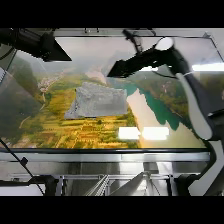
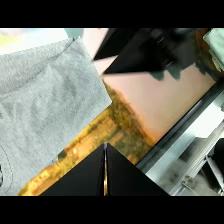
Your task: Fold the shirts.
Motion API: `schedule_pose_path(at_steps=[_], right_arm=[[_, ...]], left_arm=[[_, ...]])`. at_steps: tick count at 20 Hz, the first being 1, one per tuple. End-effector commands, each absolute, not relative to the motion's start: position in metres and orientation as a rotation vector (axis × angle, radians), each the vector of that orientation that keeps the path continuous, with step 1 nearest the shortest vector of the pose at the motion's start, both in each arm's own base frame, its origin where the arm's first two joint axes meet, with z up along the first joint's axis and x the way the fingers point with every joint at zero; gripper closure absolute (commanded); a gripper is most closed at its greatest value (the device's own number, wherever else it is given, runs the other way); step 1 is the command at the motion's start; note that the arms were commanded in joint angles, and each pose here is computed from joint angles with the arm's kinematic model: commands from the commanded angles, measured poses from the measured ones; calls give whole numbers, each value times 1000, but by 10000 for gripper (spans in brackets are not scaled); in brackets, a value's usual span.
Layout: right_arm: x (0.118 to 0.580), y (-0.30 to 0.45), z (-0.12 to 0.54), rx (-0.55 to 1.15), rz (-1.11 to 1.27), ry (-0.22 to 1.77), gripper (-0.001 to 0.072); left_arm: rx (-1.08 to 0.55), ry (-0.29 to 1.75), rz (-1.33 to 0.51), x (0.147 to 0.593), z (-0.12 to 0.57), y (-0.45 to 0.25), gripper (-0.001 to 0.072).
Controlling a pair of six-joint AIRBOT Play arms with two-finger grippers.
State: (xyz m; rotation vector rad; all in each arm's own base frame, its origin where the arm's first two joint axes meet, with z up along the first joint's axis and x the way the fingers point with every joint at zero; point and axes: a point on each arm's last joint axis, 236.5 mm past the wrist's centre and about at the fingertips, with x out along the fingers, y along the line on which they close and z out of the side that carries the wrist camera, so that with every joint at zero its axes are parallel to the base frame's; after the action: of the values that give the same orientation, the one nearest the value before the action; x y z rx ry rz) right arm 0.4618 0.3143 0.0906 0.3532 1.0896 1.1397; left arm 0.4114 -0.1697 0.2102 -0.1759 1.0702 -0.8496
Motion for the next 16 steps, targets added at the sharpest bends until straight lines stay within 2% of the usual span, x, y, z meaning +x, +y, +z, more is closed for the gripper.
schedule_pose_path(at_steps=[1, 2, 3, 4, 5, 8, 11, 16], right_arm=[[444, 234, 84, 372, 1010, 1186, 354], [441, 220, 59, 389, 932, 1213, 347], [439, 211, 34, 404, 867, 1236, 277], [438, 206, 10, 418, 815, 1259, 61], [438, 201, -14, 422, 770, 1282, 14], [435, 205, -58, 511, 730, 1372, 14], [437, 225, -71, 645, 754, 1393, 15], [433, 256, -102, 634, 728, 1422, 16]], left_arm=[[-165, 1098, -861, 405, 207, -169, 690], [-165, 1107, -864, 403, 206, -168, 689], [-170, 1115, -863, 402, 203, -168, 690], [-180, 1131, -863, 400, 198, -169, 690], [-193, 1150, -860, 399, 191, -169, 690], [-228, 1216, -858, 388, 167, -169, 690], [-248, 1231, -850, 383, 152, -169, 690], [-251, 1247, -854, 377, 146, -169, 690]])
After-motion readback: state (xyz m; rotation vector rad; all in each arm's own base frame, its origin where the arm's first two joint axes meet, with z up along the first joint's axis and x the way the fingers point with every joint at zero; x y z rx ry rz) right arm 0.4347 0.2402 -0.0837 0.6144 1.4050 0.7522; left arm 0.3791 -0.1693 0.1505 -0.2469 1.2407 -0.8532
